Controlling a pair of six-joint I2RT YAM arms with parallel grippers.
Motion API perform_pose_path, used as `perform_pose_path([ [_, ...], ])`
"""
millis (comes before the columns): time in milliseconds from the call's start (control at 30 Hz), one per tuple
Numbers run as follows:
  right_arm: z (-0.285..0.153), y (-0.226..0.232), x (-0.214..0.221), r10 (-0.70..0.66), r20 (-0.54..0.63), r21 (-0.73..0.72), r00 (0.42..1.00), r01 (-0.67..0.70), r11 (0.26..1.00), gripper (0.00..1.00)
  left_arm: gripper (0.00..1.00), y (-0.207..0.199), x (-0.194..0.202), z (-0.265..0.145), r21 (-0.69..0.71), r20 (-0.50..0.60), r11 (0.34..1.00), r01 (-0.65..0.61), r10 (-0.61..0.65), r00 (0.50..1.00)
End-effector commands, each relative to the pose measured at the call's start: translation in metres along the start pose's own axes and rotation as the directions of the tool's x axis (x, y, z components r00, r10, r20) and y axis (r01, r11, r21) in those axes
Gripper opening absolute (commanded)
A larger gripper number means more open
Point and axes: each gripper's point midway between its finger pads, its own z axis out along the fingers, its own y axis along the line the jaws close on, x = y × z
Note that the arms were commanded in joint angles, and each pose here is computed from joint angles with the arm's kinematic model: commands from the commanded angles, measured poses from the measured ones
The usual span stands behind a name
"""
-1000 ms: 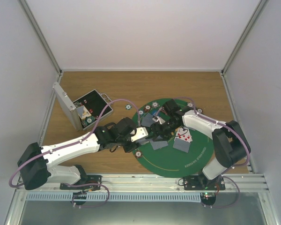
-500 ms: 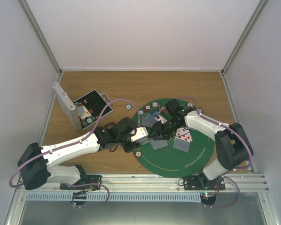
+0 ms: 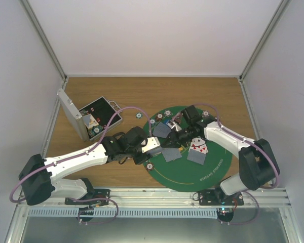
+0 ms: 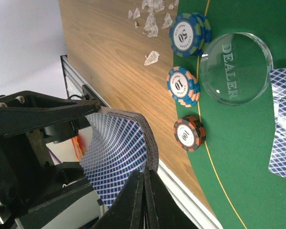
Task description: Distribute texas hold em gaming equipment
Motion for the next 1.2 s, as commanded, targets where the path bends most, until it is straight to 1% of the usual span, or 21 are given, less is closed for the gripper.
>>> perform_pose_path([
  [0, -0.007, 0.008, -0.002, 0.0, 0.025, -0.049, 1.0, 0.002, 0.999, 0.02, 0.56, 0.002, -0.018, -0.008, -0.016, 0.08, 1.0, -0.011, 0.012, 0.997],
  [67, -0.01, 0.008, -0.003, 0.002, 0.034, -0.056, 0.999, 0.0, 0.998, 0.01, 0.56, 0.002, -0.018, -0.008, -0.016, 0.079, 1.0, -0.011, 0.013, 0.997],
  [367, -0.025, 0.003, -0.008, 0.019, 0.088, -0.069, 0.996, -0.013, 0.998, 0.01, 0.56, 0.003, -0.018, -0.008, -0.022, 0.078, 1.0, -0.011, 0.012, 0.997],
  [567, -0.025, 0.008, -0.006, 0.008, 0.07, -0.109, 0.997, 0.0, 0.994, 0.01, 0.56, 0.002, -0.018, -0.008, -0.021, 0.08, 1.0, -0.012, 0.014, 0.997],
  [867, -0.016, 0.005, -0.002, 0.018, 0.036, -0.108, 0.999, -0.014, 0.994, 0.01, 0.56, 0.003, -0.018, -0.01, -0.028, 0.084, 1.0, -0.011, 0.013, 0.996],
  [1000, -0.013, 0.007, -0.002, 0.019, 0.024, -0.118, 1.0, -0.016, 0.993, 0.06, 0.56, 0.004, -0.018, -0.01, -0.031, 0.085, 0.999, -0.011, 0.013, 0.996],
  [1167, -0.007, 0.006, -0.001, 0.024, 0.005, -0.121, 1.0, -0.024, 0.992, 0.08, 0.56, 0.004, -0.017, -0.01, -0.034, 0.085, 0.999, -0.011, 0.013, 0.996],
])
